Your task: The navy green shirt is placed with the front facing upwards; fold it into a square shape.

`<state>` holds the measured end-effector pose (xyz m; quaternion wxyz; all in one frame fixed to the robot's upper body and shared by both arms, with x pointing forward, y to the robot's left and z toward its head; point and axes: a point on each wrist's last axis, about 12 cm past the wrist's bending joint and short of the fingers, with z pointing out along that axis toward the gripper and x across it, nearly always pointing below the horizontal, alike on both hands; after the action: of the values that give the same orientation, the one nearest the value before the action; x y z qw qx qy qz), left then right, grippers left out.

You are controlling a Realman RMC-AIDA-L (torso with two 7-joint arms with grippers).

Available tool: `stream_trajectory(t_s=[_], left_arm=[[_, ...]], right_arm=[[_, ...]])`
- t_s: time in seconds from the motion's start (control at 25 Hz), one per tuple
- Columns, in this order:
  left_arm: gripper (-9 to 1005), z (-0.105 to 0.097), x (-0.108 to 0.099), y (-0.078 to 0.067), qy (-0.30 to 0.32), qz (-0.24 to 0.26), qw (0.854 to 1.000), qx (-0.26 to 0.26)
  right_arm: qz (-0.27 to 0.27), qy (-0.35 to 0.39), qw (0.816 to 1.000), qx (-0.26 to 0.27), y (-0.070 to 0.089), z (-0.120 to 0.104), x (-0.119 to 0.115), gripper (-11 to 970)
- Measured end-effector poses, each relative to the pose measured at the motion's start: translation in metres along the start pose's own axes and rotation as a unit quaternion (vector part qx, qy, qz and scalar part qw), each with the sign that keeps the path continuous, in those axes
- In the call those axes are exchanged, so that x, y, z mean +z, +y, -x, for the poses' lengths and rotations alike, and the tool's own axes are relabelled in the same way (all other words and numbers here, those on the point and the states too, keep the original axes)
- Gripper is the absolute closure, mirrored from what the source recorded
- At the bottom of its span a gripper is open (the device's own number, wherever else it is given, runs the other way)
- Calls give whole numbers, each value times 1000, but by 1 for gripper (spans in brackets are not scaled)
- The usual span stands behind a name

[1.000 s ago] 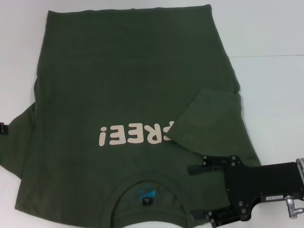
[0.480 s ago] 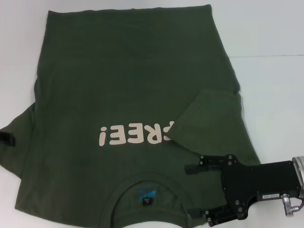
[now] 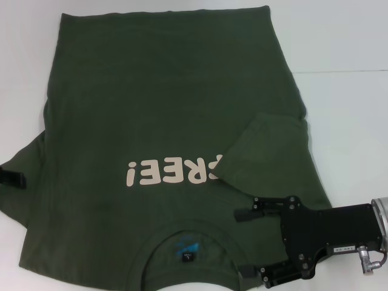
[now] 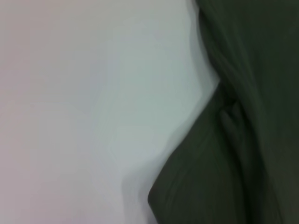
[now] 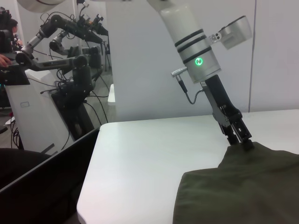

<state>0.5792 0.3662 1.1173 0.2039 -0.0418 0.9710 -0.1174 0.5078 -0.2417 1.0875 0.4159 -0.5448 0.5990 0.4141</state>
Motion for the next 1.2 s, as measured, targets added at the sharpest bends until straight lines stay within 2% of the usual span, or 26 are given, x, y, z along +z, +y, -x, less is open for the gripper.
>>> stream_trajectory(t_s=[0.52,0.76,1.16,1.2], left_arm=[[137,1,7,-2,0,1,1000,-1],[344,2,6,-3,0,2,1000,3],[580,3,6,-1,-4,5,1000,4],[638,2,6,-1,-4,5,1000,4]], right_arm=[[-3,0,1000,0,-1,0,0,59],[-4,0,1000,4,-1,0,0,59],[-6,-1,1000,4,-2,1,0,60],[-6,-1,1000,4,-2,1,0,60]])
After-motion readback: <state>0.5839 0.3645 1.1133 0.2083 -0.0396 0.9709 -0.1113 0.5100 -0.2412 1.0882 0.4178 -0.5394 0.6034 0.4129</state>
